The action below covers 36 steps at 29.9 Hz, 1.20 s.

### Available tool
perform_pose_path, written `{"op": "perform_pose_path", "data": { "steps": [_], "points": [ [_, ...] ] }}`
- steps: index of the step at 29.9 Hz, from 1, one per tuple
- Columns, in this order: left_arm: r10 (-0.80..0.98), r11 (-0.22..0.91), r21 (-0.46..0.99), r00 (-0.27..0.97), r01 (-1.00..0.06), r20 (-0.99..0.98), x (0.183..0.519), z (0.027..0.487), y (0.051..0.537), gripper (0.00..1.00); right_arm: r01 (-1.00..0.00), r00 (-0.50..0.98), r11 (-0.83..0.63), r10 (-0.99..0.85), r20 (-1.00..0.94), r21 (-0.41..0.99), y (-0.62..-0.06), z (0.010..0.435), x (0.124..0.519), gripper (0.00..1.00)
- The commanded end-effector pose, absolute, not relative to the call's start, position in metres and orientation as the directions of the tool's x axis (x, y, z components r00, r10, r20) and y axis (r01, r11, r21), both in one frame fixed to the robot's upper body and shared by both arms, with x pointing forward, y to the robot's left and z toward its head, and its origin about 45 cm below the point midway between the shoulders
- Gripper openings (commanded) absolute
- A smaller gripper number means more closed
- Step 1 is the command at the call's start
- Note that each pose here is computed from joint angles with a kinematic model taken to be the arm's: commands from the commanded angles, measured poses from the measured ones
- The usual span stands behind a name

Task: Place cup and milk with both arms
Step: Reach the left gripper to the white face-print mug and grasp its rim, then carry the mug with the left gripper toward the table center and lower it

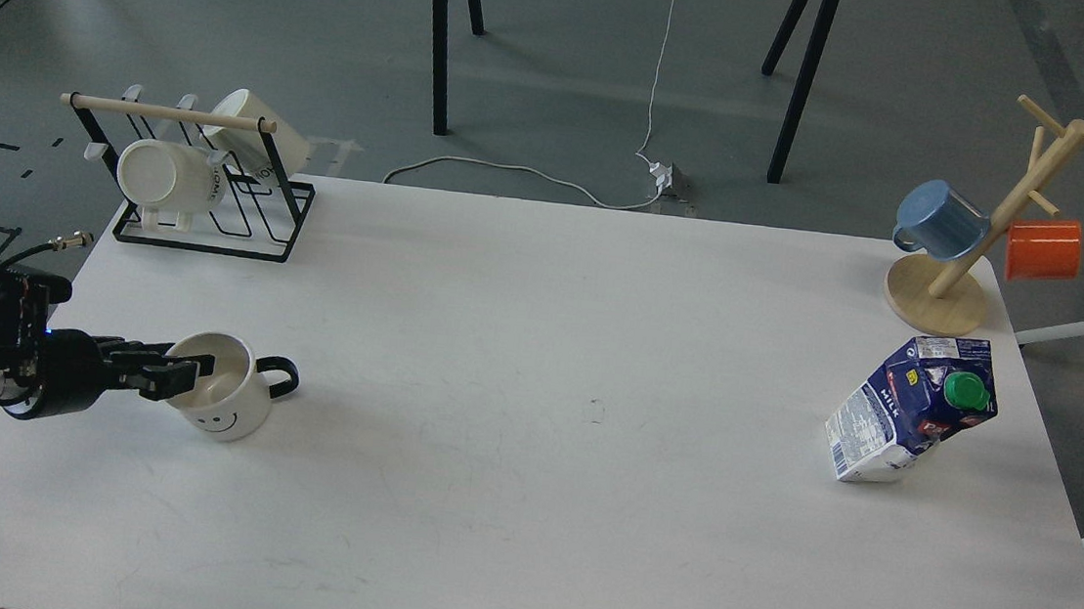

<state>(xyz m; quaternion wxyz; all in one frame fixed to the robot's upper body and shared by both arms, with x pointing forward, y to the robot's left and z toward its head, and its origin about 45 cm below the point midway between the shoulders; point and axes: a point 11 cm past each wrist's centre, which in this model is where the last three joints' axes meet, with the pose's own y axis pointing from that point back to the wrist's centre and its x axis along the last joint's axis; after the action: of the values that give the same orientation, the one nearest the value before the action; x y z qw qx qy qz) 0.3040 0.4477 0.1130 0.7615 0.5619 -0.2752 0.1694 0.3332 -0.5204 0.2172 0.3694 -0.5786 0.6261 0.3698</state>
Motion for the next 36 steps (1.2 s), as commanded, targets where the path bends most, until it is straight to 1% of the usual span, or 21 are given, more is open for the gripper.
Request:
{"op": "perform_pose_path", "data": {
  "steps": [1,4,13,16,18,21,24,28,30,33,36],
  "points": [
    [-0.062,0.313,0.744,0.769,-0.59,0.636,0.304,0.113,0.448,0.05,-0.998,-0.059,0.059,-0.452,-0.89,0.036,-0.521,0.217,0.333,0.99],
    [-0.073,0.314,0.738,0.76,-0.597,0.646,0.303,0.111,0.447,0.0,-0.998,-0.059,0.059,-0.452,-0.89,0.036,-0.521,0.217,0.333,0.99],
    [-0.078,0.322,0.738,0.76,-0.593,0.645,0.301,0.111,0.445,0.0,-0.998,-0.059,0.059,-0.452,-0.89,0.036,-0.521,0.217,0.333,0.99],
    [-0.088,0.358,0.723,0.749,-0.591,0.656,0.304,0.117,0.433,0.0,-0.997,-0.065,0.067,-0.452,-0.89,0.039,-0.523,0.216,0.332,0.99],
    [-0.095,0.382,0.705,0.734,-0.597,0.672,0.312,0.125,0.423,0.0,-0.996,-0.075,0.081,-0.455,-0.888,0.043,-0.528,0.215,0.331,0.99],
    [-0.106,0.408,0.658,0.683,-0.632,0.722,0.343,0.153,0.41,0.0,-0.993,-0.084,0.11,-0.456,-0.886,0.038,-0.537,0.217,0.329,0.98],
    [-0.117,0.418,0.673,0.699,-0.61,0.706,0.354,0.162,0.401,0.0,-0.993,-0.078,0.117,-0.454,-0.888,0.027,-0.538,0.22,0.331,0.98],
    [-0.12,0.523,0.638,0.693,-0.565,0.711,0.372,0.15,0.339,0.0,-0.993,-0.077,0.118,-0.454,-0.888,0.026,-0.538,0.22,0.331,0.99],
    [-0.124,0.539,0.633,0.691,-0.555,0.712,0.378,0.146,0.323,0.0,-0.992,-0.078,0.121,-0.455,-0.887,0.025,-0.539,0.221,0.332,0.98],
    [-0.136,0.557,0.64,0.702,-0.529,0.699,0.38,0.135,0.304,0.0,-0.992,-0.076,0.122,-0.456,-0.887,0.023,-0.54,0.222,0.332,0.99],
    [-0.144,0.598,0.629,0.705,-0.497,0.694,0.381,0.128,0.275,0.0,-0.992,-0.075,0.122,-0.456,-0.887,0.021,-0.54,0.222,0.333,0.98]
  ]
}}
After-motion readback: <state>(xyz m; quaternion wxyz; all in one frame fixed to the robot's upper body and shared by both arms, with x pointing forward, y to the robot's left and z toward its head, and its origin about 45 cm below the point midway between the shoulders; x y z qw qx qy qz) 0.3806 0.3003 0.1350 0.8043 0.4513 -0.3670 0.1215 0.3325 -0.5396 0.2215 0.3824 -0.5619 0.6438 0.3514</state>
